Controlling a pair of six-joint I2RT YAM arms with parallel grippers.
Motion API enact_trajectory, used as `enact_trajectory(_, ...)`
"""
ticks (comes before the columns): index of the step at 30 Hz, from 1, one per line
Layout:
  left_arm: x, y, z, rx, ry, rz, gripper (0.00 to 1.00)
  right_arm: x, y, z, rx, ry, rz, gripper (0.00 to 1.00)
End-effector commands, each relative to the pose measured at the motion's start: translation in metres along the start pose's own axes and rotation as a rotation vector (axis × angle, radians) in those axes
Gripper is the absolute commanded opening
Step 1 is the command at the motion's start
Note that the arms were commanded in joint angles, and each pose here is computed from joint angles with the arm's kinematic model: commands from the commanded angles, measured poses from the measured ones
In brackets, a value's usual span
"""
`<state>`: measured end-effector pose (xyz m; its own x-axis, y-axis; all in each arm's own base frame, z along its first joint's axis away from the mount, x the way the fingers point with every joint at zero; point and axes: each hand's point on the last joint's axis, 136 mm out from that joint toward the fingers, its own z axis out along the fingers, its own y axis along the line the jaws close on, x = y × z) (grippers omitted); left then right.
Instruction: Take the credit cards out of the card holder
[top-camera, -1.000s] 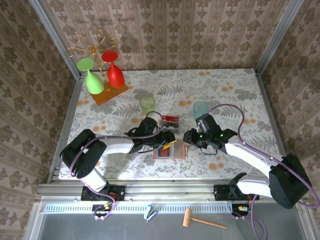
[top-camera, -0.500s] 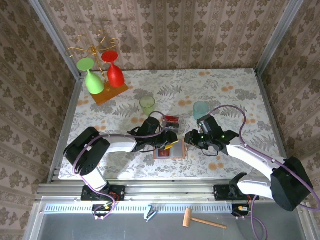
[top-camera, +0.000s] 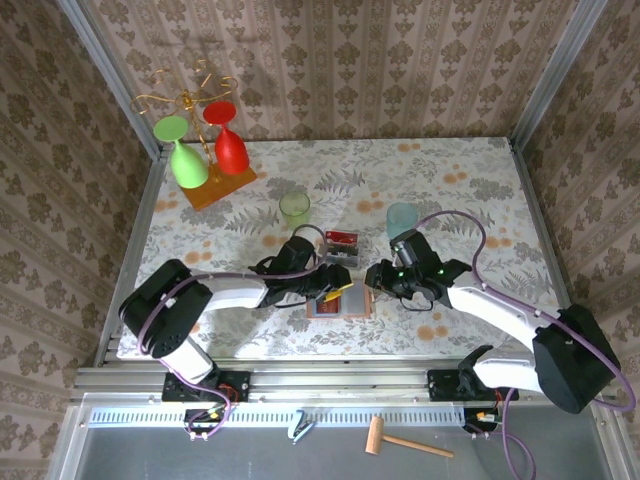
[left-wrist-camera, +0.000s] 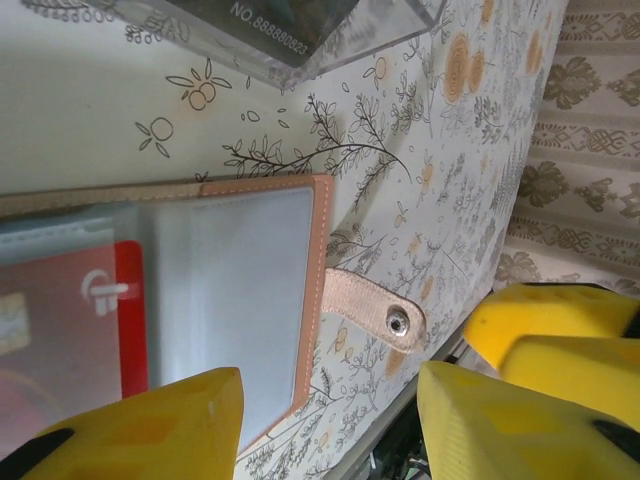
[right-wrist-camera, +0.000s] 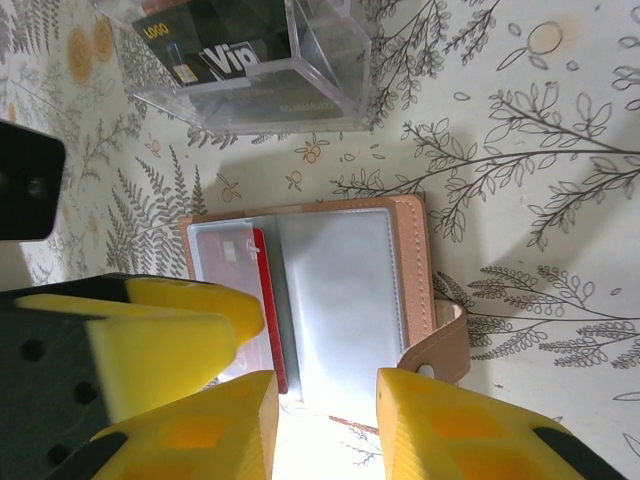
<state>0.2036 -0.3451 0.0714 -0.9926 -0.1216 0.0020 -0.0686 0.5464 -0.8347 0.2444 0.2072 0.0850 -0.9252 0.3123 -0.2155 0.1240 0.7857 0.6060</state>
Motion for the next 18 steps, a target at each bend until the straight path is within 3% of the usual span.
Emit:
enact_trajectory(1,-0.002,0.002,-0.011,0.002,-0.026,0.003,0.50,0.000,0.017,0.006,-0.029,0.019,-0.004,0.31)
enact_trajectory(18,-0.001,0.036,-0.049,-0.096,-0.108,-0.014,0.50,0.019,0.054,0.056,-0.025,0.147,-0.080,0.27)
